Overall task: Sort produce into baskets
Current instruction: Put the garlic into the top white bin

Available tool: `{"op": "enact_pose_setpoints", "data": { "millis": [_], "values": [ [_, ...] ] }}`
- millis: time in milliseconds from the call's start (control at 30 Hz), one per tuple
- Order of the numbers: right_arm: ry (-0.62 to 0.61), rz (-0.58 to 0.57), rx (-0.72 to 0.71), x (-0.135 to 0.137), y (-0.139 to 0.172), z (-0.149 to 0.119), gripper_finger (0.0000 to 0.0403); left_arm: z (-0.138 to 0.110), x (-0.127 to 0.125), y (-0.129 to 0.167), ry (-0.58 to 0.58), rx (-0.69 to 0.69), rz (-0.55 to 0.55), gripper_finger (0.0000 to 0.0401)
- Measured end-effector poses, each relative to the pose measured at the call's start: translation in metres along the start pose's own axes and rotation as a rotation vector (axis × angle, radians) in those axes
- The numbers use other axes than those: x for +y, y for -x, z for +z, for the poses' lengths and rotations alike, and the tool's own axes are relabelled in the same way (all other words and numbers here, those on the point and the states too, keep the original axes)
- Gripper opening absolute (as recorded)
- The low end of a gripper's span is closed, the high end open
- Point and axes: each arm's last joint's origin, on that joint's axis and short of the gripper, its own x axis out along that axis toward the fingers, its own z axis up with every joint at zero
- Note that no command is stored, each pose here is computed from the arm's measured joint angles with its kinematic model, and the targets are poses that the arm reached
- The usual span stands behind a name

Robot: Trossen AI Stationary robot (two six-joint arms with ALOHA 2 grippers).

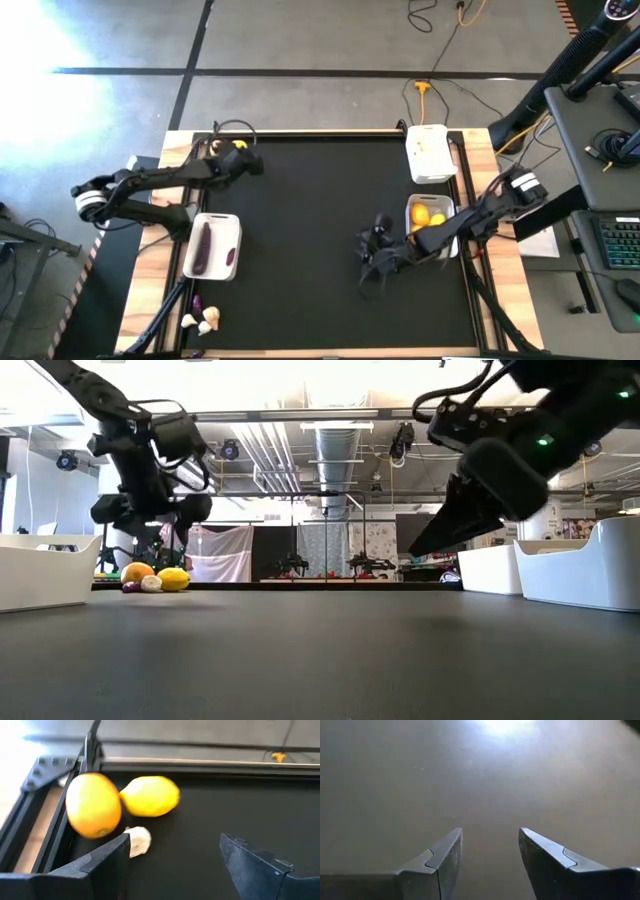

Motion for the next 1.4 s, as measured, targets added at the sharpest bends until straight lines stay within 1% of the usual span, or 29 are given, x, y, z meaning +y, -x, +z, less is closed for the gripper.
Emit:
{"op": "enact_pose_setpoints", "data": {
  "millis": [67,167,333,433,633,800,933,1000,1100,1167,1267,1400],
  "values": [
    [0.052,0.014,-0.022,0.005,-0.001,0.000,0.0187,0.006,0.003,-0.010,0.048,0.048,0.009,0.0291],
    [0.064,0.040,-0.065,0.009,-0.001,0.005,0.0187,0.011,0.010,-0.027,0.084,0.130,0.041,0.0291],
    [0.094,0.049,-0.084,0.009,0.001,0.008,0.0187,0.017,0.014,-0.049,0.085,0.184,0.135,0.0291],
    [0.112,0.042,-0.089,0.008,0.001,0.009,0.0187,0.020,0.011,-0.061,0.082,0.213,0.175,0.0291],
    [0.117,0.041,-0.091,0.008,0.000,0.010,0.0187,0.023,-0.006,-0.082,0.052,0.257,0.207,0.0291],
    [0.124,0.039,-0.087,0.008,0.000,0.009,0.0187,0.017,-0.016,-0.098,-0.002,0.330,0.254,0.0290],
    [0.126,0.037,-0.080,0.007,0.000,0.008,0.0187,0.016,-0.024,-0.103,-0.058,0.348,0.294,0.0289],
    [0.124,0.037,-0.079,0.007,0.000,0.008,0.0187,0.015,-0.029,-0.101,-0.098,0.347,0.286,0.0284],
    [0.128,0.035,-0.074,0.007,0.000,0.007,0.0187,0.011,-0.037,-0.096,-0.139,0.326,0.280,0.0273],
    [0.126,0.035,-0.074,0.007,0.000,0.007,0.0187,0.008,-0.041,-0.093,-0.145,0.327,0.261,0.0259],
    [0.126,0.035,-0.073,0.007,0.000,0.007,0.0187,0.003,-0.045,-0.090,-0.143,0.330,0.244,0.0232],
    [0.117,0.035,-0.072,0.007,0.000,0.007,0.0187,-0.005,-0.048,-0.086,-0.170,0.332,0.230,0.0187]
  ]
}}
